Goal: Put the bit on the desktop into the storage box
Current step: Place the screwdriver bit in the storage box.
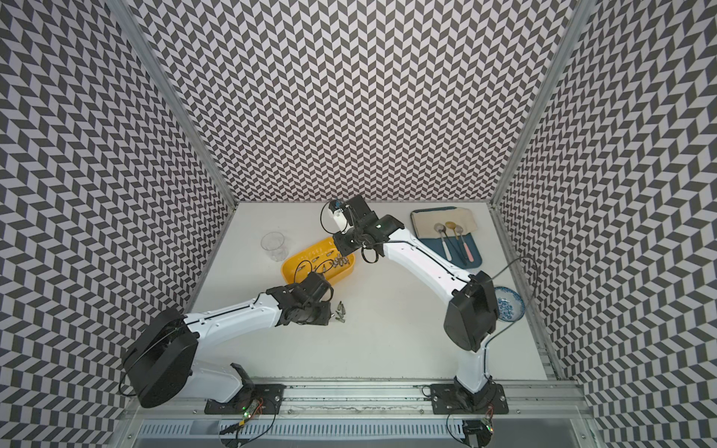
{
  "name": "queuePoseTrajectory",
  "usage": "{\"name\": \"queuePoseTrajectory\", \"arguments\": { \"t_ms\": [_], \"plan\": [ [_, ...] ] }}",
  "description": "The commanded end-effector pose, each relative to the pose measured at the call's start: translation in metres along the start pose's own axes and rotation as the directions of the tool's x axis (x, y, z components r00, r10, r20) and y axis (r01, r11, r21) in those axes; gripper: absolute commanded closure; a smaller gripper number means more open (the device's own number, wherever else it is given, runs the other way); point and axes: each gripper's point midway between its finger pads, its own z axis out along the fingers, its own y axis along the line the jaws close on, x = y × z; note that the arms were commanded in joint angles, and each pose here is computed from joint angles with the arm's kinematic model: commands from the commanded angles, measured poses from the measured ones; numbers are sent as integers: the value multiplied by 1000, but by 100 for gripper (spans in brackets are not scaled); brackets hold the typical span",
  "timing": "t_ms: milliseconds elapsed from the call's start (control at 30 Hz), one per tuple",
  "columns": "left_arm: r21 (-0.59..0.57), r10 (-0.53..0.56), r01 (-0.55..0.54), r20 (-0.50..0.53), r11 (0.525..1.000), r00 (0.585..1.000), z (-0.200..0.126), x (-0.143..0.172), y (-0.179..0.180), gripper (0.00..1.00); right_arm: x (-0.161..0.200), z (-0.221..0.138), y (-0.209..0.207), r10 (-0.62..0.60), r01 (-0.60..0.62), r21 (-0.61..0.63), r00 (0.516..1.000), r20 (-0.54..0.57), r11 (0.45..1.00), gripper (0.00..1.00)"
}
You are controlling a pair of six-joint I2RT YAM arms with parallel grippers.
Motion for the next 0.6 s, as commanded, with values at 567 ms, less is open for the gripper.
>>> {"name": "queuePoseTrajectory", "arguments": {
  "t_ms": [567],
  "plan": [
    [3, 93, -93, -13, 996, 996, 12, -6, -19, 54, 21, -18, -32, 76, -76, 56, 997, 12, 996, 63]
  ]
}}
